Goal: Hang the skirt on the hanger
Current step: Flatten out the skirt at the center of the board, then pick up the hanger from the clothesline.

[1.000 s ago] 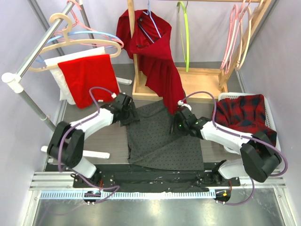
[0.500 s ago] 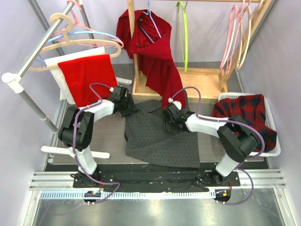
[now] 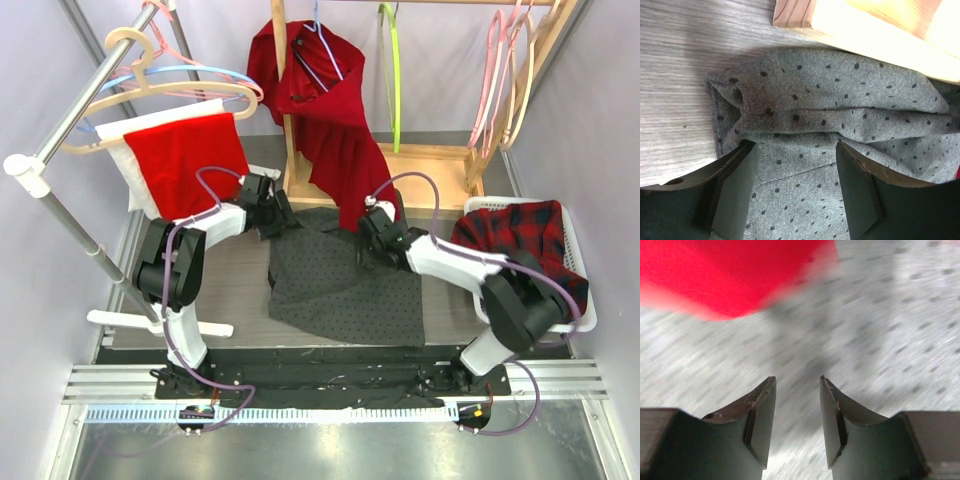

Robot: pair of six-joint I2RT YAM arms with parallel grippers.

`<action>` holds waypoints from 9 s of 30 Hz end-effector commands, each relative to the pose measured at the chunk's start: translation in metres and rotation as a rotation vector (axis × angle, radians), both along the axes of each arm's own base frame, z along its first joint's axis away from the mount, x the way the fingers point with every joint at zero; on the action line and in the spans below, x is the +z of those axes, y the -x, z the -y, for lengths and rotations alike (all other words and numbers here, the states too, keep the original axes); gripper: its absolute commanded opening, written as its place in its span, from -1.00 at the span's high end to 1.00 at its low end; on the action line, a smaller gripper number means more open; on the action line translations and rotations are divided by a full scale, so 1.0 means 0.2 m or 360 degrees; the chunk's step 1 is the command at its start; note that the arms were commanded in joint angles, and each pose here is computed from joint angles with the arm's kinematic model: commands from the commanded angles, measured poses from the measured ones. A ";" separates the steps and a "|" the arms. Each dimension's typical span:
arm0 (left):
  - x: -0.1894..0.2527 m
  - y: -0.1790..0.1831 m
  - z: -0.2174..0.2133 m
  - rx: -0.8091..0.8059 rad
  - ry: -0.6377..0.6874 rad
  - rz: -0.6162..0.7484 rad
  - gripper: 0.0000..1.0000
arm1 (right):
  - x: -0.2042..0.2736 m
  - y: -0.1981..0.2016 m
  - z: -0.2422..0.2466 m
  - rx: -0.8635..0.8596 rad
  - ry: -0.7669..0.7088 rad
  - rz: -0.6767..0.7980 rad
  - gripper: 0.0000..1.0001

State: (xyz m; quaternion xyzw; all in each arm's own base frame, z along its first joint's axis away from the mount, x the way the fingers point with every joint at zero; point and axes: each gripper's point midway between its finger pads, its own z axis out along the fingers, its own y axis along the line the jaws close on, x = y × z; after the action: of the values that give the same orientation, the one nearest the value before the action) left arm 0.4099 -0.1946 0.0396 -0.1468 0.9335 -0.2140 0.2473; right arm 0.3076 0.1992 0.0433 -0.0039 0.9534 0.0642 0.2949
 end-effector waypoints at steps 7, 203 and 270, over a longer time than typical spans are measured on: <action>-0.01 0.05 -0.02 -0.0036 0.0017 -0.0004 -0.33 | 0.31 0.55 -0.49 0.0586 -0.0340 0.0160 0.45; 0.70 0.74 -0.17 -0.0218 0.0138 0.0515 -1.00 | 2.25 -0.34 0.78 -0.0569 -0.0144 0.1317 -0.23; 0.66 0.74 -0.13 -0.0234 0.0191 0.0454 -0.98 | 2.04 0.05 0.67 -0.0255 -0.0523 0.1128 0.98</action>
State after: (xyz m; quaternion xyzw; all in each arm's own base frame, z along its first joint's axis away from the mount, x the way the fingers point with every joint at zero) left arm 0.2521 -0.1633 0.1537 -0.0677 0.8965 -0.2873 0.3303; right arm 0.3378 0.0309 0.4668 0.1264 0.7576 0.0837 0.6348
